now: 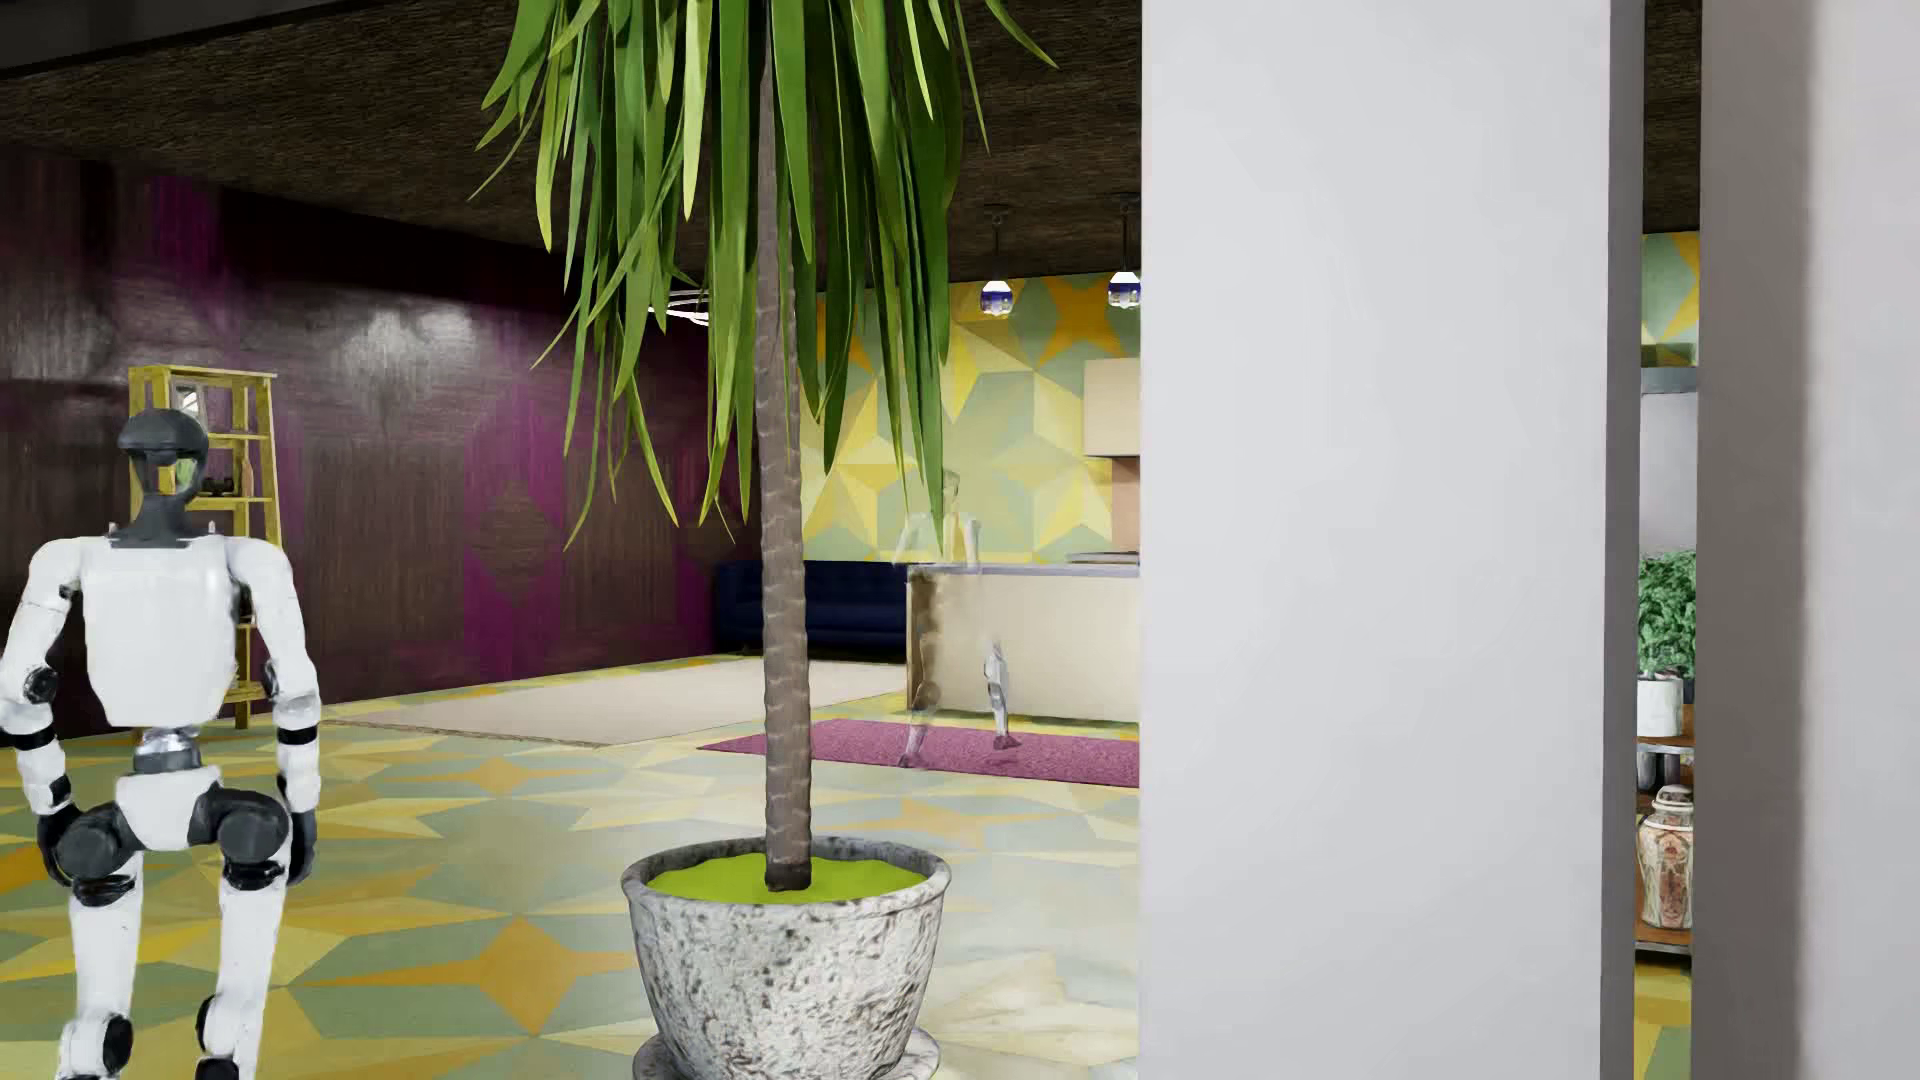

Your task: Move towards the counter

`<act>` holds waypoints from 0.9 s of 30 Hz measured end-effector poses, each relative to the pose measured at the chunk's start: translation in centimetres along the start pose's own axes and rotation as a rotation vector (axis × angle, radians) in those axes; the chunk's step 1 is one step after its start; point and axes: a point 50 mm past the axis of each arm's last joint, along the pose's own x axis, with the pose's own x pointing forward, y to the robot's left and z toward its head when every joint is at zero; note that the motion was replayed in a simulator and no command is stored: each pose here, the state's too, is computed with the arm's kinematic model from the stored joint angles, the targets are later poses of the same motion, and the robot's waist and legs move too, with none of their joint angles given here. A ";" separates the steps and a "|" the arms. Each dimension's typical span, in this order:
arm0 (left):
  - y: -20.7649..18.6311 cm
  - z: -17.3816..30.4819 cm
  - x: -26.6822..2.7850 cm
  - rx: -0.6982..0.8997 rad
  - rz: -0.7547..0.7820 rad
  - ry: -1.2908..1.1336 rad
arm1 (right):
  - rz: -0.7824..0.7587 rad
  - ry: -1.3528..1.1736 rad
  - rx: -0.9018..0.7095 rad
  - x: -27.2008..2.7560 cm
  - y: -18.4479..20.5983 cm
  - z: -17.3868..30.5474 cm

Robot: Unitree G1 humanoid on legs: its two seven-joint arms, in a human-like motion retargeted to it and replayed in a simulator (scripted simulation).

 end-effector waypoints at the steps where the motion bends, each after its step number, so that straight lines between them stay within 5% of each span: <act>1: -0.1 -0.1 -0.1 0.006 -0.004 0.003 | 0.004 -0.009 -0.001 0.0 0.1 0.2; 16: -1.4 -8.7 -3.1 0.007 -0.037 0.292 | -0.053 -0.118 -0.090 0.7 -3.0 4.3; 22: -1.5 -9.3 -3.3 0.029 -0.050 0.324 | 0.039 0.012 -0.120 0.1 0.1 0.0; 27: -0.7 -4.8 -1.5 0.026 -0.026 0.157 | 0.060 0.088 -0.058 -0.9 1.6 -3.0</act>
